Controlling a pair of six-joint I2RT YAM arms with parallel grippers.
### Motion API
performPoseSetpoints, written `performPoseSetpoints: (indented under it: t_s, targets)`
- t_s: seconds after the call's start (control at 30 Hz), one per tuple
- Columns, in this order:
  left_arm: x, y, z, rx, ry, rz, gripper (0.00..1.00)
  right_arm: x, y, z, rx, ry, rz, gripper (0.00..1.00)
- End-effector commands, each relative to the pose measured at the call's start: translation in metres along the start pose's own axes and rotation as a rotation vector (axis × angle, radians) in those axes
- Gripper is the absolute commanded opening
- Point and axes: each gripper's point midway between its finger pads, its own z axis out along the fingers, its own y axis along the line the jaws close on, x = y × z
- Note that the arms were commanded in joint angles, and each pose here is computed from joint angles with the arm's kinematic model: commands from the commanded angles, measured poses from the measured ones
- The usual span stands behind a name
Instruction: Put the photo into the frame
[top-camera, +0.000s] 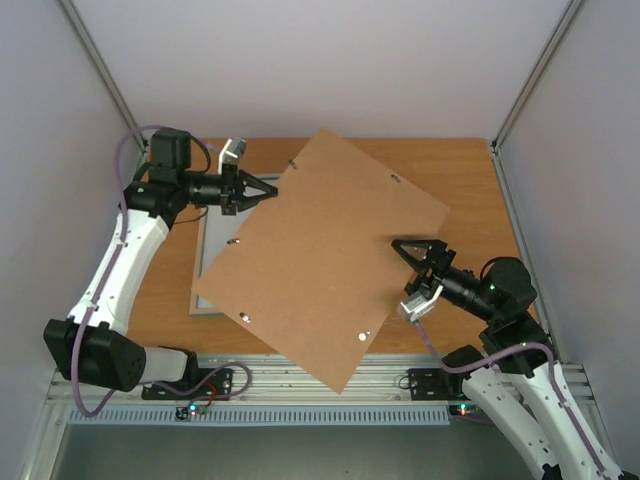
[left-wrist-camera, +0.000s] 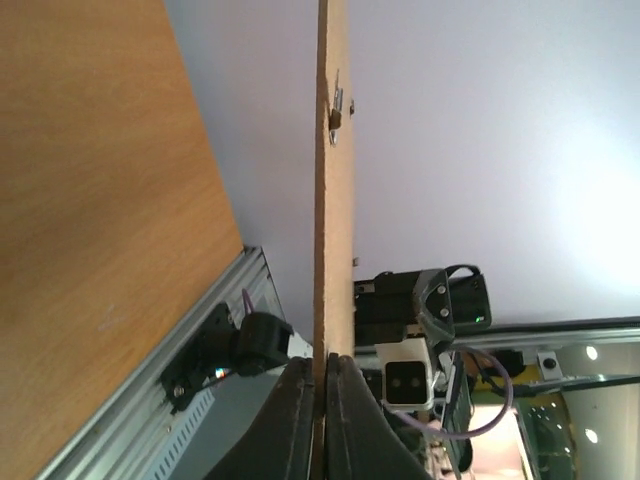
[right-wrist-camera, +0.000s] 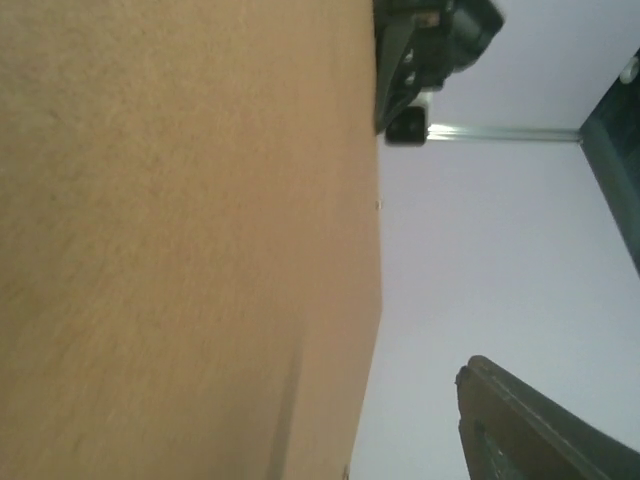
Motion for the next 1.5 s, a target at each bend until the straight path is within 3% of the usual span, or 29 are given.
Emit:
performPoseSetpoints:
  t_s: [0.0, 0.17, 0.23, 0.33, 0.47, 0.63, 0.8, 1.03, 1.23, 1.47]
  targets:
    - [-0.042, -0.030, -0.029, -0.028, -0.165, 0.221, 0.00, 0.036, -0.002, 0.002, 0.015, 0.192, -0.164, 0.83]
    - [-0.077, -0.042, -0.069, -0.291, -0.396, 0.439, 0.00, 0.075, 0.038, 0.001, -0.089, 0.377, 0.113, 0.96]
    - [-0.084, -0.041, -0.082, -0.394, -0.475, 0.525, 0.00, 0.087, 0.054, 0.001, -0.160, 0.446, 0.308, 0.98]
    - [-0.085, -0.029, -0.089, -0.508, -0.479, 0.565, 0.00, 0.098, 0.064, 0.004, -0.253, 0.551, 0.684, 0.96]
    - [-0.079, -0.036, -0.083, -0.440, -0.450, 0.570, 0.01, 0.087, 0.067, 0.024, -0.416, 0.579, 1.239, 0.90]
    - [-0.074, -0.040, -0.071, -0.267, -0.451, 0.457, 0.00, 0.055, 0.068, 0.054, -0.587, 0.462, 1.831, 0.90]
    - [-0.080, -0.042, -0.071, -0.165, -0.488, 0.413, 0.01, 0.085, 0.053, 0.065, -0.495, 0.375, 2.247, 0.92]
    - [-0.082, -0.044, -0.071, -0.037, -0.526, 0.309, 0.00, 0.114, 0.057, 0.083, -0.386, 0.240, 2.591, 0.96]
    - [-0.082, -0.051, -0.072, -0.019, -0.532, 0.321, 0.01, 0.136, 0.081, 0.098, -0.327, 0.269, 2.728, 0.97]
    - [-0.081, -0.036, -0.071, -0.053, -0.533, 0.290, 0.00, 0.134, 0.070, 0.127, -0.423, 0.063, 2.842, 0.81]
